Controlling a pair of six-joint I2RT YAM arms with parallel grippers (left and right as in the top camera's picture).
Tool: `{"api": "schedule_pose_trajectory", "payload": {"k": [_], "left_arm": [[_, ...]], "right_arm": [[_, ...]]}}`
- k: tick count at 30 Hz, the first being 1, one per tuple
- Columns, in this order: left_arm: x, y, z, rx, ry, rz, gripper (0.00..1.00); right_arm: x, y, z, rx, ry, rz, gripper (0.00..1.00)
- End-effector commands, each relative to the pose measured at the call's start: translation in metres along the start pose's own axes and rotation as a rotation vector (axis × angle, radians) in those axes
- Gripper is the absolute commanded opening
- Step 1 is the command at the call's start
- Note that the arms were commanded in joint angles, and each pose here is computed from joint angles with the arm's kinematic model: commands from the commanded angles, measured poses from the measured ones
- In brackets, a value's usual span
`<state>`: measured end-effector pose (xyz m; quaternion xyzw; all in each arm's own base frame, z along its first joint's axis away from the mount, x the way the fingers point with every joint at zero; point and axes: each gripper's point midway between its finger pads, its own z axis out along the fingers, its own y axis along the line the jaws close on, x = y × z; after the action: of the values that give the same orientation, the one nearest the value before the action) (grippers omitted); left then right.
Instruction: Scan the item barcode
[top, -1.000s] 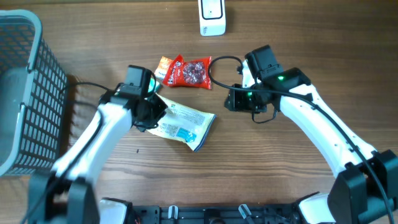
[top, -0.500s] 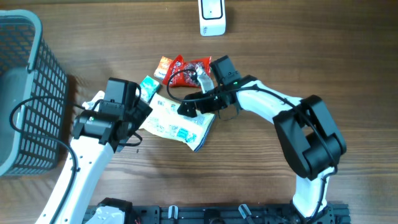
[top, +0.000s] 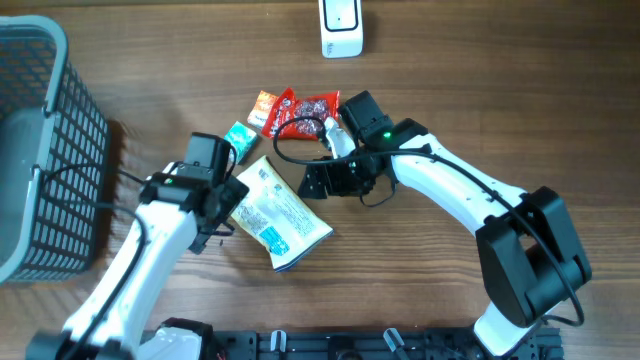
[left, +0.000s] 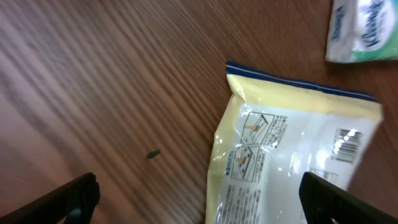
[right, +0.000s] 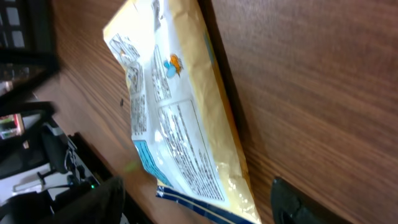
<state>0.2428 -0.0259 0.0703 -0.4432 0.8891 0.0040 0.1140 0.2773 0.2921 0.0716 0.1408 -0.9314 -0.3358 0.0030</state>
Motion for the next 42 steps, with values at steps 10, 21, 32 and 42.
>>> {"api": "schedule_pose_trajectory", "payload": {"k": [10,21,32,42], "left_arm": [[0.054,-0.061,0.080,0.163,0.338,0.161,1.00],[0.061,-0.103,0.071,0.379,0.387,0.246,0.95],[0.056,-0.099,0.075,0.335,0.367,0.169,0.91],[0.058,-0.095,0.075,0.317,0.378,0.149,0.85]], "right_arm": [[-0.002,-0.008,0.033,-0.076,0.045,0.014,0.74],[0.029,-0.032,0.051,-0.060,0.090,0.154,0.75],[0.041,-0.028,0.079,-0.087,0.051,0.333,0.66],[0.043,-0.034,0.086,-0.015,0.022,0.397,0.39]]}}
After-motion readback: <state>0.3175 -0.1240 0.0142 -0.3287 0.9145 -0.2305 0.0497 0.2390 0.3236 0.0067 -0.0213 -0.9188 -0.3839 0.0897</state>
